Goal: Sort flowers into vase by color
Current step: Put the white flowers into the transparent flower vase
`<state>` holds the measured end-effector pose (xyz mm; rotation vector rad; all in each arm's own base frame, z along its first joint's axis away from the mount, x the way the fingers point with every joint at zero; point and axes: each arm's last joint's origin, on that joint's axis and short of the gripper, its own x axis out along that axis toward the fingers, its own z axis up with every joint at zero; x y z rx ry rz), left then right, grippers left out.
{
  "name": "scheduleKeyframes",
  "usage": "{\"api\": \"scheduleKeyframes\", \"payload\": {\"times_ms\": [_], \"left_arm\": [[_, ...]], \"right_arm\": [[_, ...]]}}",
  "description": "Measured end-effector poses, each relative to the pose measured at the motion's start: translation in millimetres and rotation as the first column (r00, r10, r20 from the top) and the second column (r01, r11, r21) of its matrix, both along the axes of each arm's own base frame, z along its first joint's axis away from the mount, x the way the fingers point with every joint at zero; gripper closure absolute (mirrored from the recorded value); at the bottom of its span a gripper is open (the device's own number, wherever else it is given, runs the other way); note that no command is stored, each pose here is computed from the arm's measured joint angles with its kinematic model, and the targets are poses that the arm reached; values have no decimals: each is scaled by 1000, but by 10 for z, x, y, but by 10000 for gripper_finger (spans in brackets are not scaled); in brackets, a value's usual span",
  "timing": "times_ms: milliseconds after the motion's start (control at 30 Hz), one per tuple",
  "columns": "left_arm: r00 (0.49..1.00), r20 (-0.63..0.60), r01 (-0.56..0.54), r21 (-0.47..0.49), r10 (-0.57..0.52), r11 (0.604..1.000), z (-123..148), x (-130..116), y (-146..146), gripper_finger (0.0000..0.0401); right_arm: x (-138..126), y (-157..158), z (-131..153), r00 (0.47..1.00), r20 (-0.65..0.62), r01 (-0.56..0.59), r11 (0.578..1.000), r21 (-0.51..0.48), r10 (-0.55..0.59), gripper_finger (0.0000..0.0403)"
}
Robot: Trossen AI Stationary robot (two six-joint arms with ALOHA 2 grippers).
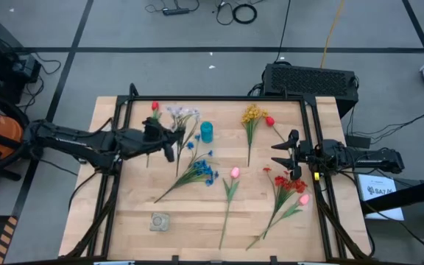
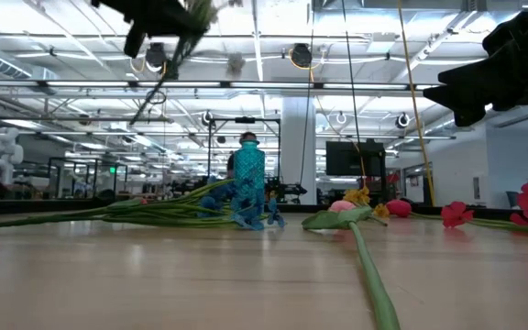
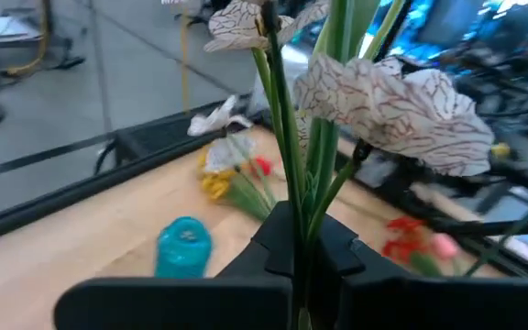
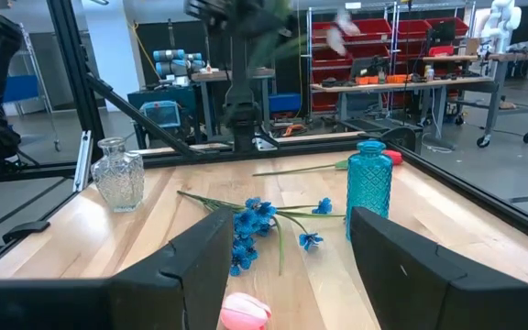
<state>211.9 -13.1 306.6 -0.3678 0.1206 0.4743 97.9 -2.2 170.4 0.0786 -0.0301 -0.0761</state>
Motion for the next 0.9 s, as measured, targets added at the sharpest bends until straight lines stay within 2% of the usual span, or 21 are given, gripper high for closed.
{"api": "scheduleKeyframes", "payload": {"times_ms": [367, 633, 900], "left_arm": [[997, 80, -13, 170, -1, 985, 181, -429, -768, 397], [995, 91, -48, 215, 29, 975, 132, -631, -1189, 397], [994, 85, 46, 259, -70, 965, 85, -698, -1523, 397]], "right_arm": [[0, 0, -1, 1000, 0, 0, 1000, 0, 0, 190], [0, 0, -1, 1000, 0, 0, 1000, 0, 0, 190], [0, 0, 0, 1000, 0, 0, 1000, 0, 0, 190]]}}
